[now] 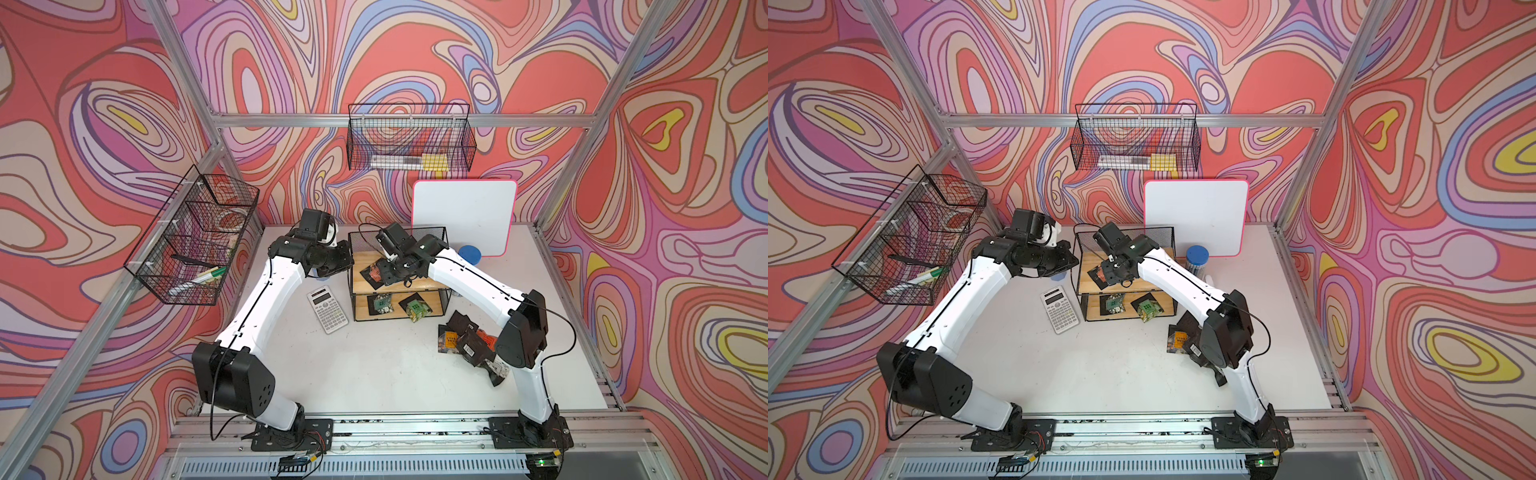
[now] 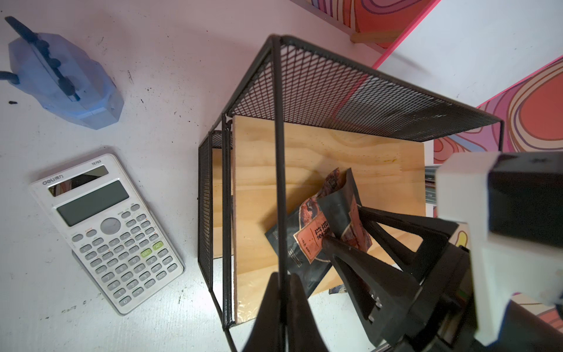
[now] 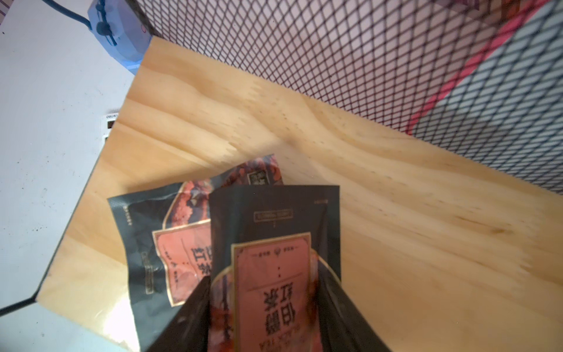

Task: Remove the tea bags from the shelf
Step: Pick up the tea bag from the shelf.

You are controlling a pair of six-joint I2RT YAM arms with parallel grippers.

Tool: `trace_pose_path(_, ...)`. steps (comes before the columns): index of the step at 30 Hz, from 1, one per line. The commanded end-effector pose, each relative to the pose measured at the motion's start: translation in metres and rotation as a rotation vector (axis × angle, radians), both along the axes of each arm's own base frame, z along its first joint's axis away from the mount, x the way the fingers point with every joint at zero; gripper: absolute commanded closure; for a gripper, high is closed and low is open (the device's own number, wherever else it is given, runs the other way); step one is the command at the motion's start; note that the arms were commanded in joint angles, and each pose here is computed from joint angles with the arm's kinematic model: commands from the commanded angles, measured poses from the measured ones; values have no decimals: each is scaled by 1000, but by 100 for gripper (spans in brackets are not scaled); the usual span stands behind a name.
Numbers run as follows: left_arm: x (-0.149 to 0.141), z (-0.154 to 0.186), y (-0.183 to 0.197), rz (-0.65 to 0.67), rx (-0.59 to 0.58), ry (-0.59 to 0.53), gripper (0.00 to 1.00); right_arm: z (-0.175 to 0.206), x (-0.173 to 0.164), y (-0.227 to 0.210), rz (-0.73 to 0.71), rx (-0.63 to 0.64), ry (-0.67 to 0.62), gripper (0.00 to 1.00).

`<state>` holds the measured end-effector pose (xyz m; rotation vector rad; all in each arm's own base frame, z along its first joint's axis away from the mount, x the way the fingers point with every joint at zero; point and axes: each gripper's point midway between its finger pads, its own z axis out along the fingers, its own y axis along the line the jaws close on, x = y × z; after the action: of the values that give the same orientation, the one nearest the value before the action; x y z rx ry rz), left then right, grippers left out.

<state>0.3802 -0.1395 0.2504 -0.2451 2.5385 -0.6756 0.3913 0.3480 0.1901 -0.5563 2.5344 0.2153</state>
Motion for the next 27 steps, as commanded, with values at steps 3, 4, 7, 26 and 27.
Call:
trace_pose_path(3,8,5,1,21,-9,-15,100,-16,-12,-7,-28,0,90,48)
trace_pose_path(4,8,5,1,20,-10,-15,100,-14,-11,-7,-33,15,94,49)
trace_pose_path(7,7,6,1,21,-10,-17,100,-10,-8,-7,-46,56,107,50)
trace_pose_path(26,7,6,0,13,-14,-19,100,-2,-2,-23,-124,158,140,68)
trace_pose_path(27,7,6,0,13,-14,-17,100,-1,-2,-24,-129,154,134,71)
